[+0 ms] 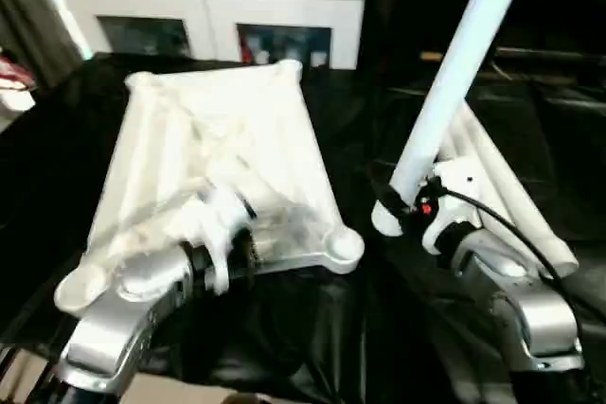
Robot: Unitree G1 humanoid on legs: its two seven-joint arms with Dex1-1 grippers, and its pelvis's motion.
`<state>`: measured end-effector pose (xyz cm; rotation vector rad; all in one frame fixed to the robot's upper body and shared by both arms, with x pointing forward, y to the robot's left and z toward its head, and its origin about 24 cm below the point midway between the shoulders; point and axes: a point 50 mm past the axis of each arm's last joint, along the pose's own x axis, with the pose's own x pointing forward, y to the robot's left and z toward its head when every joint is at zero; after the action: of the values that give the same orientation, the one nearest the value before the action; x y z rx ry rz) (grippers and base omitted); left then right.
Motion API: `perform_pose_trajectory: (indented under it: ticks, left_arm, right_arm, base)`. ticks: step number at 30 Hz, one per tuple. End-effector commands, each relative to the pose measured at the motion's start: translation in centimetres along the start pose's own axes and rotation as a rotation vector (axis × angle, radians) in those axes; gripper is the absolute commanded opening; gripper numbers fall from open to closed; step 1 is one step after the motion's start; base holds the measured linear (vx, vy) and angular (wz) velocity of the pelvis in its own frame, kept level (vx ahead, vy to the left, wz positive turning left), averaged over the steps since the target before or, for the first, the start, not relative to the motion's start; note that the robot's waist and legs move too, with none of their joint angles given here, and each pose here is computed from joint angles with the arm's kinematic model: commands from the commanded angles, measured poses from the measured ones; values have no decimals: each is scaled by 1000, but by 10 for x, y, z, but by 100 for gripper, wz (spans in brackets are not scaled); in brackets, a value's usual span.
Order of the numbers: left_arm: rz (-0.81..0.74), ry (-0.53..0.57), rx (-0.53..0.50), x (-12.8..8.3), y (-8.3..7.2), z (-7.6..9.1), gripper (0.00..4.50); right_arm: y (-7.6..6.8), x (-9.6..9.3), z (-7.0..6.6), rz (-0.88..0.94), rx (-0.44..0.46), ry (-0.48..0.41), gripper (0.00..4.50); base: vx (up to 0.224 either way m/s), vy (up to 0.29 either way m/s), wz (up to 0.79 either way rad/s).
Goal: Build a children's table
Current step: Pick table leg
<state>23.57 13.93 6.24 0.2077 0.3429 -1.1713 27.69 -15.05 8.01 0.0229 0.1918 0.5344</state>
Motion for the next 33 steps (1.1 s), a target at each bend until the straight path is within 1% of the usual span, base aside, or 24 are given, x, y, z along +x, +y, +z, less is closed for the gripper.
perform_pose_trajectory:
  ticks: [1,2,3,4,5,6,7,9,11,12,13,15,16,19,22,23,25,28,29,31,33]
  left_arm:
    - [-2,65,26,2,5,-6,240]
    - [26,86,42,3,10,-9,240]
    - [45,97,56,4,14,-10,229]
    - [50,100,56,4,15,-11,229]
    - [89,116,54,6,20,-12,219]
    - [93,113,57,6,21,-12,211]
    - [100,95,64,8,23,-10,190]
    - [97,84,53,8,24,-8,190]
    - [81,71,54,9,23,-6,164]
    - [67,52,58,10,22,-3,164]
    - [59,35,58,11,22,-1,149]
    - [46,-2,49,11,21,3,141]
    - [31,-23,44,11,20,5,118]
    - [27,-54,54,13,21,9,118]
    - [35,-44,51,15,23,8,118]
    - [35,-38,52,16,24,8,130]
    - [35,15,80,17,26,1,152]
    - [33,48,91,18,29,-7,163]
    - [30,50,90,18,30,-8,187]
    - [10,62,81,19,30,-10,196]
    - [3,88,83,18,31,-14,196]
  right_arm:
    - [1,0,5,20,-12,-14,191]
    - [0,0,6,21,-16,-14,191]
    - [0,-1,6,23,-17,-13,191]
    - [0,-1,6,23,-18,-14,191]
    - [0,-1,7,20,-26,-15,191]
    - [0,-1,7,20,-26,-15,191]
    - [0,-2,7,23,-22,-16,191]
    - [1,-2,7,26,-20,-15,191]
    - [1,-3,6,35,-21,-11,191]
    - [2,-4,6,39,-21,-10,191]
    - [2,-4,6,43,-20,-9,191]
    - [2,-4,6,48,-19,-7,191]
    - [2,-4,6,49,-19,-7,191]
    - [1,-4,8,53,-21,-9,191]
    - [0,-3,9,54,-24,-8,191]
    - [0,-3,9,54,-24,-8,191]
    - [-1,-2,9,55,-27,-7,191]
    - [-1,0,10,57,-27,-8,191]
    - [-1,0,10,58,-26,-9,191]
    - [0,0,10,61,-26,-9,191]
    - [0,1,10,64,-28,-9,191]
  base:
    - [0,0,0]
    - [0,0,0]
    - [0,0,0]
    - [0,0,0]
    - [0,0,0]
    - [0,0,0]
    - [0,0,0]
    - [0,0,0]
    - [0,0,0]
    - [0,0,0]
    - [0,0,0]
    - [0,0,0]
    - [0,0,0]
    - [0,0,0]
    - [0,0,0]
    - [0,0,0]
    - [0,0,0]
    - [0,0,0]
    - [0,0,0]
    - [0,0,0]
    - [0,0,0]
